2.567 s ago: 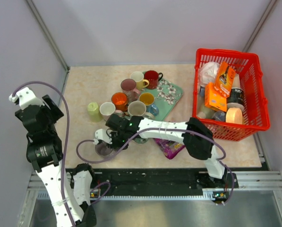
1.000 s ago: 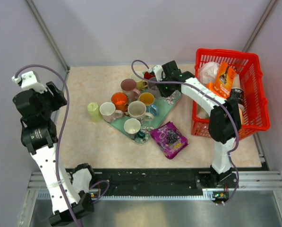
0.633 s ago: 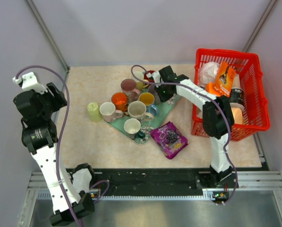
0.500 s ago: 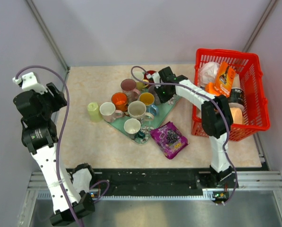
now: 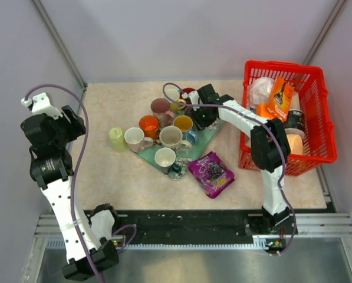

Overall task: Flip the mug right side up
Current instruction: Place the cup on the tray.

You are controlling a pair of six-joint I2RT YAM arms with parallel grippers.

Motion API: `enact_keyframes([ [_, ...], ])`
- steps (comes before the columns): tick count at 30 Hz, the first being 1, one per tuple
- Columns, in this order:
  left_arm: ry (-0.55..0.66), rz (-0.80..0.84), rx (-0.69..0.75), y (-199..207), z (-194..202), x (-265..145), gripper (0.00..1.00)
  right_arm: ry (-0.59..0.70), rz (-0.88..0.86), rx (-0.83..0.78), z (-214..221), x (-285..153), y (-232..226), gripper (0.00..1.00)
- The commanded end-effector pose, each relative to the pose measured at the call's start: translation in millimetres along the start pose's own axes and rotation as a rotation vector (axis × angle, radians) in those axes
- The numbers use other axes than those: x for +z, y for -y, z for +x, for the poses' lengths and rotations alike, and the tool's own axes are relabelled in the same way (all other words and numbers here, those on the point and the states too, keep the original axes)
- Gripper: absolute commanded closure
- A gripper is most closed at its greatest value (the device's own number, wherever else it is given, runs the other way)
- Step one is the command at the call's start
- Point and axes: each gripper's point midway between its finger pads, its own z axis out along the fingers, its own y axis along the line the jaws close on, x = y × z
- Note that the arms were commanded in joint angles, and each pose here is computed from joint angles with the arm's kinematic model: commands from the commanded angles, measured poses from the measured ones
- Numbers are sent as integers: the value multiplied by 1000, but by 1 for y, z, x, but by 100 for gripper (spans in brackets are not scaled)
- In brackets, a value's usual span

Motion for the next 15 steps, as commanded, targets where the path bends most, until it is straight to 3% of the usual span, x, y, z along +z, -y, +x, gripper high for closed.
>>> enact_keyframes([
  [1,8,44,0,3,5,14,30,81,18,-1,-22,-22,4,51],
  [10,-279,158,-36,8,73,80,27,172,65,-66,-48,-88,12,36],
  [15,-420,220,0,12,110,130,27,268,39,-83,-62,-122,3,22],
])
